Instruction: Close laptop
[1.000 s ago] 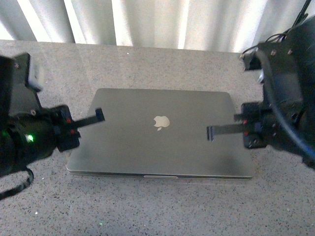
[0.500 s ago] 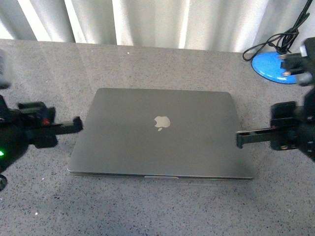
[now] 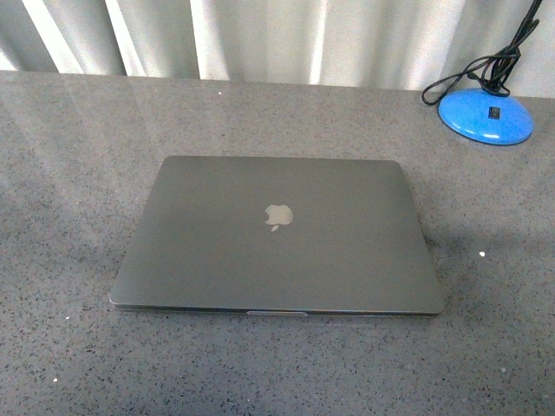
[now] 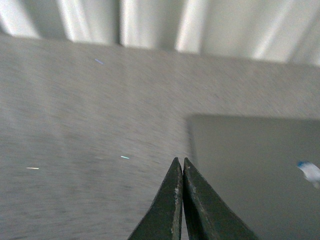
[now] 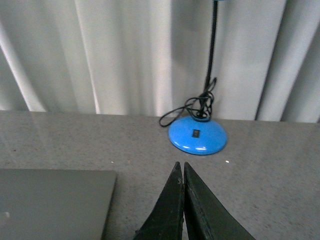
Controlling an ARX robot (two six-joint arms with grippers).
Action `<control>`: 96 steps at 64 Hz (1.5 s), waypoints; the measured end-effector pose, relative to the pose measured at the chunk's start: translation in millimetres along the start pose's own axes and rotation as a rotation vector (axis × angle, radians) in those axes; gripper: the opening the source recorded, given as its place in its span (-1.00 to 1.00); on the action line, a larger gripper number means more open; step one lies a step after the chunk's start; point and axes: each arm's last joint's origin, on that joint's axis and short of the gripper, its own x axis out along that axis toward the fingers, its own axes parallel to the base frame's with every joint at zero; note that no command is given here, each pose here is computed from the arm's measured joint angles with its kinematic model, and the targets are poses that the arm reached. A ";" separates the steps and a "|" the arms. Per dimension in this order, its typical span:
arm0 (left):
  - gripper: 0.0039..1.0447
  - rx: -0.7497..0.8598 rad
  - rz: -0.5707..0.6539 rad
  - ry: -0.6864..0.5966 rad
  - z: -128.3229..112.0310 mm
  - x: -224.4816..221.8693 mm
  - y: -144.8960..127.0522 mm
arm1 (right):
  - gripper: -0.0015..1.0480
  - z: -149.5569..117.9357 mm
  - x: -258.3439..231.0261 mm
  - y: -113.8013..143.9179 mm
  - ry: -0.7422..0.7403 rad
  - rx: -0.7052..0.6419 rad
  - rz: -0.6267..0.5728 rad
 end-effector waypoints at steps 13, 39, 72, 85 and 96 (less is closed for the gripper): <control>-0.94 0.032 0.005 -0.188 37.9 -36.1 17.8 | -0.98 11.7 -17.3 -8.9 -0.024 0.004 0.003; -0.94 0.042 0.016 -0.194 49.0 -66.8 19.5 | -0.98 25.9 -43.1 -22.2 -0.040 0.005 -0.007; -0.94 0.042 0.016 -0.204 48.4 -85.3 19.2 | -0.98 28.6 -62.7 -22.1 -0.052 0.005 -0.007; -0.94 0.042 0.016 -0.204 47.6 -89.4 19.1 | -0.98 28.5 -67.0 -22.1 -0.053 0.005 -0.007; -0.94 0.042 0.016 -0.203 46.3 -93.4 19.1 | -0.98 28.1 -69.8 -22.1 -0.053 0.005 -0.007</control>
